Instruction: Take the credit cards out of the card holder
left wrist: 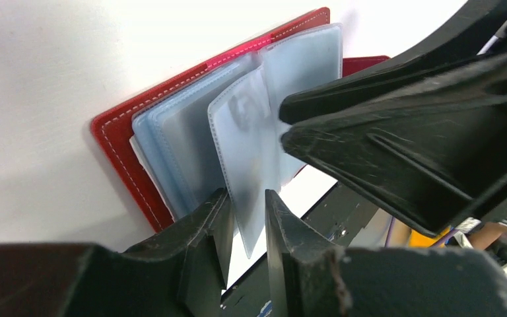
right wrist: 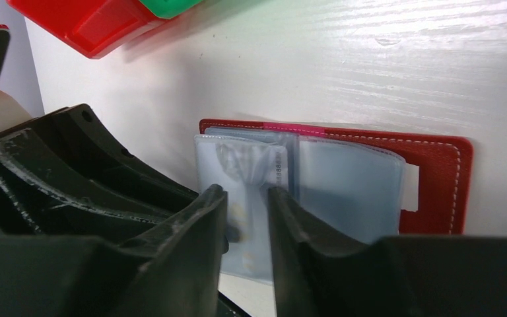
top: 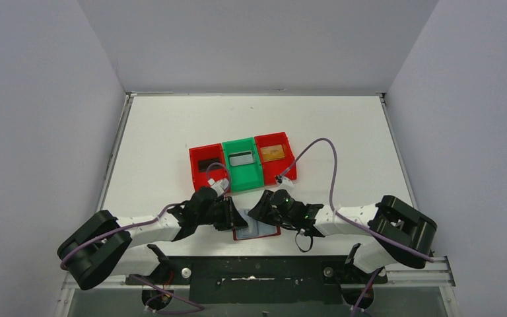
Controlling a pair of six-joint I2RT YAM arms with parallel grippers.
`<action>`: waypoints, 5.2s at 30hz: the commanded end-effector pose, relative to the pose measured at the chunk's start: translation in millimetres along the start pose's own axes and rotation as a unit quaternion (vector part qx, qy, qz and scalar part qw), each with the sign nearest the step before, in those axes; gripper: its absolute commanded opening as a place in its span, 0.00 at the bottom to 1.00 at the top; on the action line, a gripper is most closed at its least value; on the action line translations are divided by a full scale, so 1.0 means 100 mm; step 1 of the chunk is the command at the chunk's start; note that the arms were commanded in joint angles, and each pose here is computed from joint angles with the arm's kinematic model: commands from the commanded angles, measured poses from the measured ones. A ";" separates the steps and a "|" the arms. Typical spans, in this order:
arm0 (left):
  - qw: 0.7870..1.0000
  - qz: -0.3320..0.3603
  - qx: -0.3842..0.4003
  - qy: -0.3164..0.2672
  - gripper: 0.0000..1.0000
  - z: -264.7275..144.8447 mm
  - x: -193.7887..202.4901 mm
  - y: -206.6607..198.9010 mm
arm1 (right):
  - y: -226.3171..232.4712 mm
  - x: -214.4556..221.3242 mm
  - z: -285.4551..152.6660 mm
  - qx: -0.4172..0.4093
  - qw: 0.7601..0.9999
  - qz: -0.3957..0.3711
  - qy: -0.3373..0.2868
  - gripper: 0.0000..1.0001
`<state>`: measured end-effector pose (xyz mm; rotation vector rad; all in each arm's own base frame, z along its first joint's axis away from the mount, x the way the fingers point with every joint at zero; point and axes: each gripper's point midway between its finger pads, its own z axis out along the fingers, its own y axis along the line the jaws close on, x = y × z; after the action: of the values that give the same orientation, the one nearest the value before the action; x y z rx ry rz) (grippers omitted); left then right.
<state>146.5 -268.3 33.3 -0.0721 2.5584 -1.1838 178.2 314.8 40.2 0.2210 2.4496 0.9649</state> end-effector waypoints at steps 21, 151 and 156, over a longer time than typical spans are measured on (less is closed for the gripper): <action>0.998 0.025 -0.048 -0.027 0.00 0.00 -0.20 -0.01 | 0.17 -0.15 0.01 0.102 0.987 -0.116 -0.032 0.21; 0.994 0.001 -0.111 -0.003 0.41 0.38 -0.15 -0.10 | -0.80 -0.10 -0.19 0.190 0.980 0.034 -0.042 0.22; 0.991 -0.002 -0.132 -0.021 0.41 0.31 -0.18 0.00 | -0.80 -0.10 -0.20 0.187 0.981 0.037 -0.044 0.19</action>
<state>170.7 -309.0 29.5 -0.1141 2.6611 -0.9601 186.8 260.3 19.9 0.4657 2.4991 0.5931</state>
